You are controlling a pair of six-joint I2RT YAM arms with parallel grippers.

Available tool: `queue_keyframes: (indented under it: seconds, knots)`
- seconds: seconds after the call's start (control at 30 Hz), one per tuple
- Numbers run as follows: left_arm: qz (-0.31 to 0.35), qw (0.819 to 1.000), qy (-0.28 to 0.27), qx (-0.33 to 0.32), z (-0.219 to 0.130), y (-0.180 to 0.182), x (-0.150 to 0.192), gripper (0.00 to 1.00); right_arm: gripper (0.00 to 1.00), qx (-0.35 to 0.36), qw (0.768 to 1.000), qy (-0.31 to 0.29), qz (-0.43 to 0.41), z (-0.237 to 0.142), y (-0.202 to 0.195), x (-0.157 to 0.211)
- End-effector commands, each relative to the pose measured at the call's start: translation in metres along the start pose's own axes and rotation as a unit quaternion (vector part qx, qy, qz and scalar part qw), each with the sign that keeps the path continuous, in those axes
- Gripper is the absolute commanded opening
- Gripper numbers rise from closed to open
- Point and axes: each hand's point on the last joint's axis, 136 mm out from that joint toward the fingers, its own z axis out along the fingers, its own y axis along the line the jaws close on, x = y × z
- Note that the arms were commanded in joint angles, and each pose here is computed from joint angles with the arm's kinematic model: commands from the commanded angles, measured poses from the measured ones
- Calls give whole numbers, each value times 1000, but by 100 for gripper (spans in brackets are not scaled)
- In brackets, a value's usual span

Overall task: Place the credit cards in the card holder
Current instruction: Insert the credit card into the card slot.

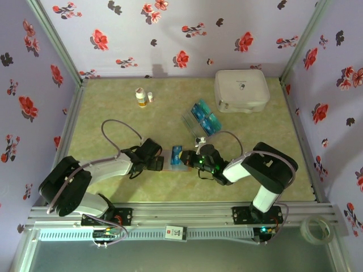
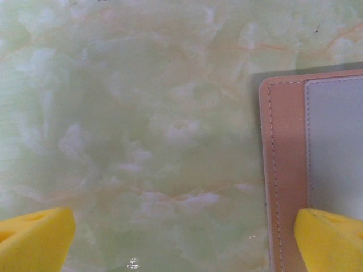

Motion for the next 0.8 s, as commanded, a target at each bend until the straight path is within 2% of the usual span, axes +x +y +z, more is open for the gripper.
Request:
queue_keyframes:
  seconds: [0.0,0.77]
  knots:
    - [-2,1000,1,-19,3,6,6,100,0,-17,1000,-21,4,2,8,-7]
    - [-2,1000,0,-19,2,6,5,100,0,1,999,-33,18,-6,-12,-2]
